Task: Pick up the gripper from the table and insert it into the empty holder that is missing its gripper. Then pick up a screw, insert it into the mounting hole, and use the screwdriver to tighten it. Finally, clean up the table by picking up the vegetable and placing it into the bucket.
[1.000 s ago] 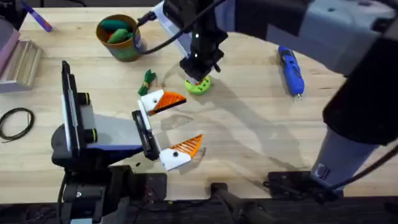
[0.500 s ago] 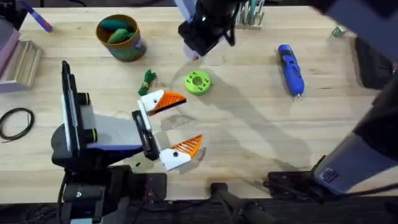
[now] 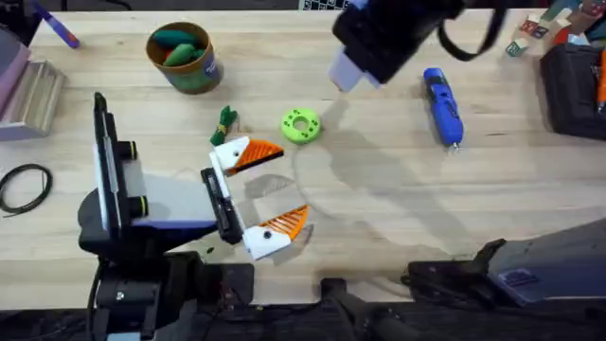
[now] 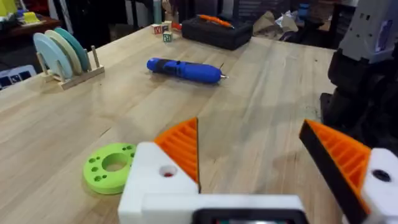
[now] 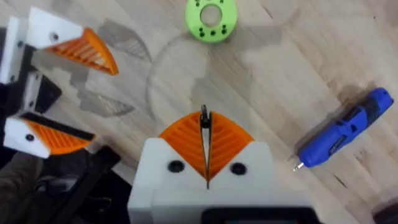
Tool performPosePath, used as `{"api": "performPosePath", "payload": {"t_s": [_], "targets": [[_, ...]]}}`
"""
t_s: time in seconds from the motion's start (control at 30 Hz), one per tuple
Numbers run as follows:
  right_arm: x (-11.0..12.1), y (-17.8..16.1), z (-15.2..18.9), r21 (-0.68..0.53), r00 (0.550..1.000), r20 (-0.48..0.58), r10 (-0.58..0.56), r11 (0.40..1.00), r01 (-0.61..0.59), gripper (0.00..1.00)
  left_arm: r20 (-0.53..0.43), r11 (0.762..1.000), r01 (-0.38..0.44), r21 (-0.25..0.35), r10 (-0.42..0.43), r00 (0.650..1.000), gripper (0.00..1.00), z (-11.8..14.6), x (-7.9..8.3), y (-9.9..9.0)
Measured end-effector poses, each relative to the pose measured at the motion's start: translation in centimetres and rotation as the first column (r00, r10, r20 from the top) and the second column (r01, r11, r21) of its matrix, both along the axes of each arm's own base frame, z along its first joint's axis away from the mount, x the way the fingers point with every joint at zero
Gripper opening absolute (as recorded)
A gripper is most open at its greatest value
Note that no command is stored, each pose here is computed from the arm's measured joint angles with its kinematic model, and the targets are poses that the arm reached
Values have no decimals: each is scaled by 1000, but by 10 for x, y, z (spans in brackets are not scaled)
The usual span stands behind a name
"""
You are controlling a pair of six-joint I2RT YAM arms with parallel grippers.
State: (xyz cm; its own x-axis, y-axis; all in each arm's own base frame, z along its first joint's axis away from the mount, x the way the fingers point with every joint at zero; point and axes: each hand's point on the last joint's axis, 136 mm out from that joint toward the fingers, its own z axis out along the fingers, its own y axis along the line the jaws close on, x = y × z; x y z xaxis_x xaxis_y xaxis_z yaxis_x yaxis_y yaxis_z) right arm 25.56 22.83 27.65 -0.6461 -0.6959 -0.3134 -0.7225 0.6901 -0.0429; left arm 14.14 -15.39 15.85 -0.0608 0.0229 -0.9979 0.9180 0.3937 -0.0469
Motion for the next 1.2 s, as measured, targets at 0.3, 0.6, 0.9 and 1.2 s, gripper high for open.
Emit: {"api": "performPosePath", "payload": {"t_s": [0.3, 0.6, 0.9, 1.2], "targets": [[-7, 8, 1, -1, 999, 6, 43, 999, -43, 6, 2, 1000, 0, 1, 0, 1000, 985, 0, 0, 0], [-16, 52, 11, 44, 964, 112, 240, 968, -246, 6, 2, 1000, 0, 1, 0, 1000, 985, 0, 0, 0], [-63, 91, 7, -18, 824, 141, 549, 834, -552, 6, 2, 1000, 0, 1, 0, 1000, 985, 0, 0, 0], [-82, 116, 13, -40, 707, 209, 676, 728, -685, 6, 2, 1000, 0, 1, 0, 1000, 985, 0, 0, 0]]}}
